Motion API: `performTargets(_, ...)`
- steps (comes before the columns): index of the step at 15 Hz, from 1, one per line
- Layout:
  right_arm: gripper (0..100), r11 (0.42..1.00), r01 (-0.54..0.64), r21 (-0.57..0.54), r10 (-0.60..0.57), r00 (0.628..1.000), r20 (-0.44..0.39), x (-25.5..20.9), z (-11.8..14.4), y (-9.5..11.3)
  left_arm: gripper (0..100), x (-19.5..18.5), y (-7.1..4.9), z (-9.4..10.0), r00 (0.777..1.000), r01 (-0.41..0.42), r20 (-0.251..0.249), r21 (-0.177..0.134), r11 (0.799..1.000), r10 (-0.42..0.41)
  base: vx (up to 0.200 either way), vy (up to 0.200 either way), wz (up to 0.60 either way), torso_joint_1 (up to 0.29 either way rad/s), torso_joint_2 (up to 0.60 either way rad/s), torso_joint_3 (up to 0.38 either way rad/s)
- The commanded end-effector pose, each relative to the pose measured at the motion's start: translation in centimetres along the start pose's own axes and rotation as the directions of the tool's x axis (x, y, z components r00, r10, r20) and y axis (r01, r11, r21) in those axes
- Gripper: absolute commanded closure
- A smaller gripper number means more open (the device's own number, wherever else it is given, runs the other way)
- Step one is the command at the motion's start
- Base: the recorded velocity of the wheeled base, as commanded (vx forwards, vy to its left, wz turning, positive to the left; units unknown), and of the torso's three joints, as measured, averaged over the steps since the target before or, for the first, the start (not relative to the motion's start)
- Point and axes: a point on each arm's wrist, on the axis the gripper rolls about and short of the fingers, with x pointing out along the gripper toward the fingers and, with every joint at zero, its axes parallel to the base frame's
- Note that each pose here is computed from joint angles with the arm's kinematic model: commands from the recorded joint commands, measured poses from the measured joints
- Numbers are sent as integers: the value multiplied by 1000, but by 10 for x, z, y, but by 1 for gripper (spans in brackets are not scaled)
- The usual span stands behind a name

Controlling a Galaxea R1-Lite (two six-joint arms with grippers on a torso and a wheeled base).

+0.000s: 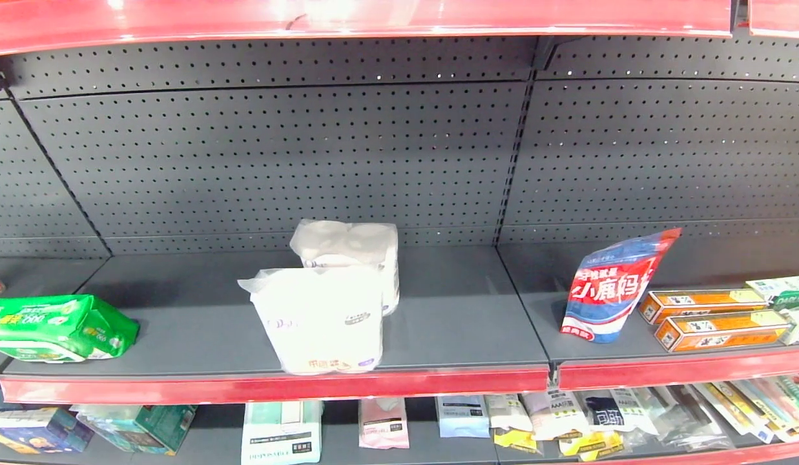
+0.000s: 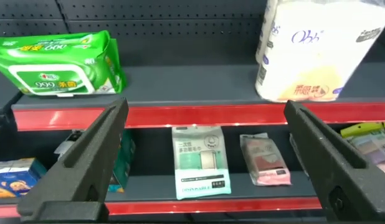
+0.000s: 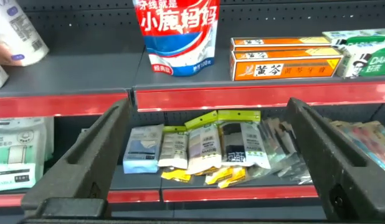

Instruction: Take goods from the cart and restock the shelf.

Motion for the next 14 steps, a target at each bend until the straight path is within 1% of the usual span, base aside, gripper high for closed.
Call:
performTargets(1,0,1000,1,0,-1,1000,-1,0,0,0,0,0,0,0,1000,1,-1,4,1000,-1,0,0,0,0,0,0)
performTargets(4,0,1000,1,0,-1,1000,-1,0,0,0,0,0,0,1,1000,0,-2,4,1000,0,0,0,0,0,0,0)
performTargets(5,0,1000,1,0,-1,1000,-1,0,0,0,0,-4,0,22,999,-3,38,6,1000,3,0,0,0,0,0,0)
performTargets(6,0,1000,1,0,-1,1000,-1,0,0,0,0,15,0,95,1000,-8,-19,-48,999,7,0,0,0,0,0,0)
performTargets(7,0,1000,1,0,-1,1000,-1,0,0,0,0,31,0,120,999,-9,-36,-115,993,5,0,0,0,0,0,0)
performTargets(8,0,1000,1,0,-1,1000,-1,0,0,0,0,60,0,153,999,-19,-47,-124,992,13,0,0,0,0,0,0)
performTargets(9,0,1000,1,0,-1,1000,-1,0,0,0,0,78,2,151,990,-88,-118,-88,992,77,0,0,0,0,0,0)
performTargets(10,0,1000,1,0,-1,1000,-1,0,0,0,0,84,4,148,983,-123,-150,-75,990,111,0,0,0,0,0,0)
performTargets(11,0,1000,1,0,-1,1000,-1,0,0,0,0,114,13,132,917,-268,-309,-17,963,250,0,0,0,0,0,0)
performTargets(12,0,1000,1,0,-1,1000,-1,0,0,0,0,130,18,124,883,-304,-377,-3,953,281,0,0,0,0,0,0)
performTargets(14,0,1000,1,0,-1,1000,-1,0,0,0,0,151,20,112,844,-304,-461,8,953,274,0,0,0,0,0,0)
